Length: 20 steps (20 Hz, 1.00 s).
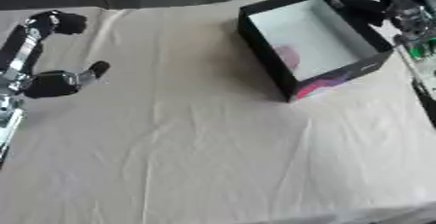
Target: Pick up the objects with one hand, pass them to the other hand, and then place them into the box on the other side of the table.
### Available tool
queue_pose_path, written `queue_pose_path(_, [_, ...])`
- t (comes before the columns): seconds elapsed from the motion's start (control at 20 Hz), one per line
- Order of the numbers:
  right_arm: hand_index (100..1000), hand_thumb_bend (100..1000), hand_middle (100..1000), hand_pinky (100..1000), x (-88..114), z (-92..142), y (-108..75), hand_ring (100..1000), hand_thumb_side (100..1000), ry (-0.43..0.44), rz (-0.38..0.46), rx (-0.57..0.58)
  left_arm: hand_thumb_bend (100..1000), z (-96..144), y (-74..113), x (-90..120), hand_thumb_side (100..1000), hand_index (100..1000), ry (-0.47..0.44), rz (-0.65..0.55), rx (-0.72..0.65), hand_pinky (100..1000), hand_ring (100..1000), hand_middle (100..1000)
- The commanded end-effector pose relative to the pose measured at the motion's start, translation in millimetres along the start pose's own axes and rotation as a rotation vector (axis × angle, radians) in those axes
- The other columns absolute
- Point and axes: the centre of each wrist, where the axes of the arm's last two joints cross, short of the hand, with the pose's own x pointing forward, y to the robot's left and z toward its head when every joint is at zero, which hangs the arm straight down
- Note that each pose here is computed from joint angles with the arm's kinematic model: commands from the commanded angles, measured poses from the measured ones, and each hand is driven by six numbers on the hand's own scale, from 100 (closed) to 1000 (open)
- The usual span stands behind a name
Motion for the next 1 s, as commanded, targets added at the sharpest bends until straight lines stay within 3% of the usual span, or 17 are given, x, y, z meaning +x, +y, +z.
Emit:
queue_pose_path(0.05, [998,100,910,1000,10,1,-9.7,933,797,-0.042,-0.085,-0.040,505,-2,21.3,2,325,791,0.000,-0.032,0.034,758,693,650])
queue_pose_path(0.4, [991,100,902,1000,11,4,-10.1,926,718,-0.053,-0.092,-0.053,499,12,65.5,-17,336,800,0.125,-0.116,0.072,762,699,660])
queue_pose_path(0.7, [988,100,898,1000,13,6,-12.0,921,727,-0.055,-0.084,-0.065,500,27,103.8,-40,340,812,0.264,-0.157,0.115,774,718,680])
queue_pose_path(1.0, [985,100,896,1000,14,6,-12.7,918,729,-0.055,-0.084,-0.071,511,44,126.8,-64,366,816,0.403,-0.198,0.130,778,726,688])
